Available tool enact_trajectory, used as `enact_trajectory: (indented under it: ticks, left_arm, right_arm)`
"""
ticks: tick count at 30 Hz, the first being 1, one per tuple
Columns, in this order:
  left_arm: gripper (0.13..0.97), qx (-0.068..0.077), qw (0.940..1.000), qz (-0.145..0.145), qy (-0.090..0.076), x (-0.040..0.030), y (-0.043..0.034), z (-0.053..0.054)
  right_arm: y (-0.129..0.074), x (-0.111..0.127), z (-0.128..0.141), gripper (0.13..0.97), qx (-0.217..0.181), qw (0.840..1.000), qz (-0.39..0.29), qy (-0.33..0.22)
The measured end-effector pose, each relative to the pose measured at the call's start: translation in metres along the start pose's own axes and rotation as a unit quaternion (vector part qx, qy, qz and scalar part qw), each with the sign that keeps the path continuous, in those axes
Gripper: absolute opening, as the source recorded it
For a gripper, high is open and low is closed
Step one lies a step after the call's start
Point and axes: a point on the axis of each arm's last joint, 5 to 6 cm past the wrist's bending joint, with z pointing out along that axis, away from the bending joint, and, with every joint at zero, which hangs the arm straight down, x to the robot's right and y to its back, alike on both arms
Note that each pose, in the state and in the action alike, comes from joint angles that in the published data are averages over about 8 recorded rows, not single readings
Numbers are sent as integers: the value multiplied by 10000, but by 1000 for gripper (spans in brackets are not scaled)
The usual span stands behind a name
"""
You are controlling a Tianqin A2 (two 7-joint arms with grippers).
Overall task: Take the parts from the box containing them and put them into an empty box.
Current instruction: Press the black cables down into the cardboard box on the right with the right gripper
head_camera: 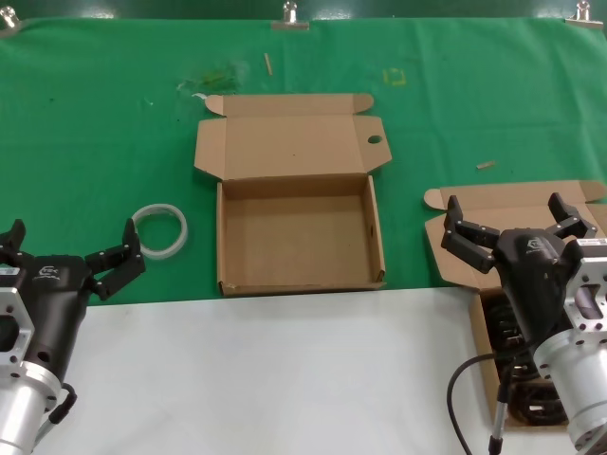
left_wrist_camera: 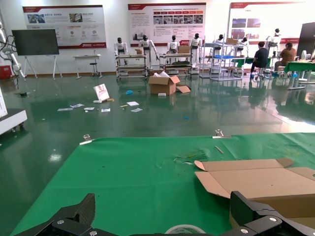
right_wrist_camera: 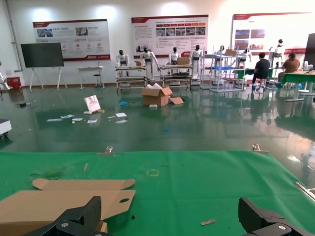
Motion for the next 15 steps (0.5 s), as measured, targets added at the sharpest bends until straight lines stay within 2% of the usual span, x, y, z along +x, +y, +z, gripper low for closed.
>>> enact_trajectory:
  ticks: [15]
  left_arm:
    - [962,0,10000,0,0,0,0,0]
  right_arm:
    - [10,-43,4,966,-25,10000,7,22]
